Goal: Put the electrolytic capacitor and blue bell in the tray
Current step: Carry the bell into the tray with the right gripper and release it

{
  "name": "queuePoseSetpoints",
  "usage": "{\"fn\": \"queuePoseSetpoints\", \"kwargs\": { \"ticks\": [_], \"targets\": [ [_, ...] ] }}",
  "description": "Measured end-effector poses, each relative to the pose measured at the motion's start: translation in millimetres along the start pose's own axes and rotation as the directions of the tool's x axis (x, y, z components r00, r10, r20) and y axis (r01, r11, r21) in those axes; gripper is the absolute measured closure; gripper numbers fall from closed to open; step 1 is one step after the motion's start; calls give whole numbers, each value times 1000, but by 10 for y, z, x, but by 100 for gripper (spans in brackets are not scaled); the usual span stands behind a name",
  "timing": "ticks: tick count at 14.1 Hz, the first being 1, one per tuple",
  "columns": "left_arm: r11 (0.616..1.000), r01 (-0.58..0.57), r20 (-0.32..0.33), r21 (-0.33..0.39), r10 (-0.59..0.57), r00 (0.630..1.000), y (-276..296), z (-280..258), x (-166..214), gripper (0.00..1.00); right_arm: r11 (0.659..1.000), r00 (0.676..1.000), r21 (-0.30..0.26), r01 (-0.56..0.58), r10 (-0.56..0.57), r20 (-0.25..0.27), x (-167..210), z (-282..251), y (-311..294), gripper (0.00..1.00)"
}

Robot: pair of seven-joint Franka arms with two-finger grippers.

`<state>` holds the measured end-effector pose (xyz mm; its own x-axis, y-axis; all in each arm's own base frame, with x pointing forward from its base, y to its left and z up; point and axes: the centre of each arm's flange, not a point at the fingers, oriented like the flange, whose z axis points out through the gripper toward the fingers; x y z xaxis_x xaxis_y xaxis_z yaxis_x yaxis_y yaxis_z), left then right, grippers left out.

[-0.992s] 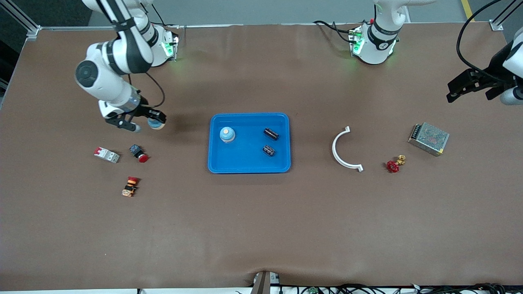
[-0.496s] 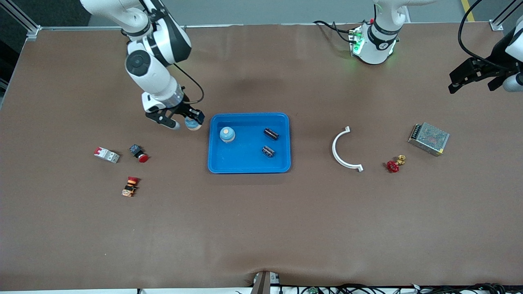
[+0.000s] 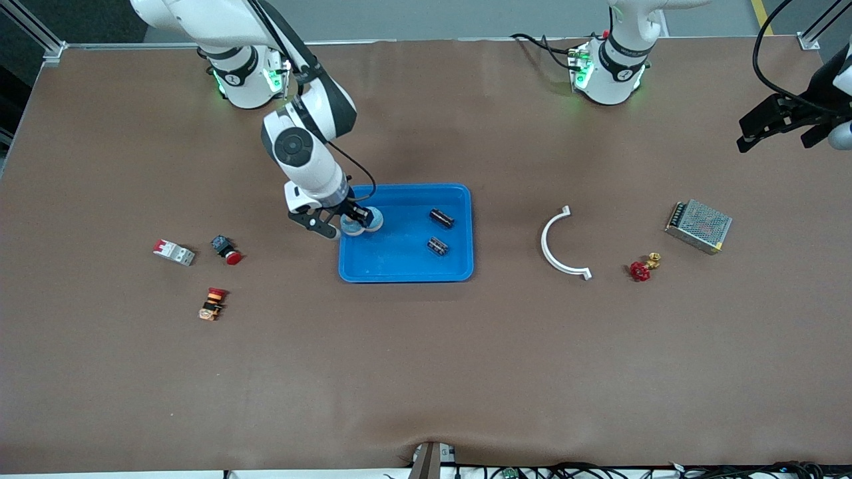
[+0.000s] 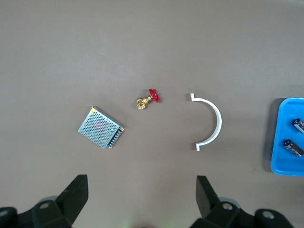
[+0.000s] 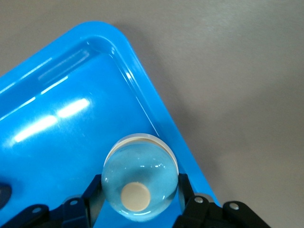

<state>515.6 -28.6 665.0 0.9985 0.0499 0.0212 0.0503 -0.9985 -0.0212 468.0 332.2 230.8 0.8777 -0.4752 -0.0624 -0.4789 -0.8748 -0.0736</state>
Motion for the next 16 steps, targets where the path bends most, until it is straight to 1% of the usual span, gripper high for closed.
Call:
{"fn": "queuePoseSetpoints", "kwargs": {
  "ticks": [8,12,16],
  "targets": [
    [1000,4,-1,0,-4,1000,-23,-20,-16,0,1000,1000,13,-26,26,-11,267,217,-290,33],
    [1000,22,-3,1,-22,1000,-122,-65,-49,0,999,999,7,-34,34,-14,356,320,-311,33],
    [1000,19,-4,1,-19,1000,-108,-77,-61,0,999,999,14,-39,39,-22,403,405,-301,33]
  ]
}}
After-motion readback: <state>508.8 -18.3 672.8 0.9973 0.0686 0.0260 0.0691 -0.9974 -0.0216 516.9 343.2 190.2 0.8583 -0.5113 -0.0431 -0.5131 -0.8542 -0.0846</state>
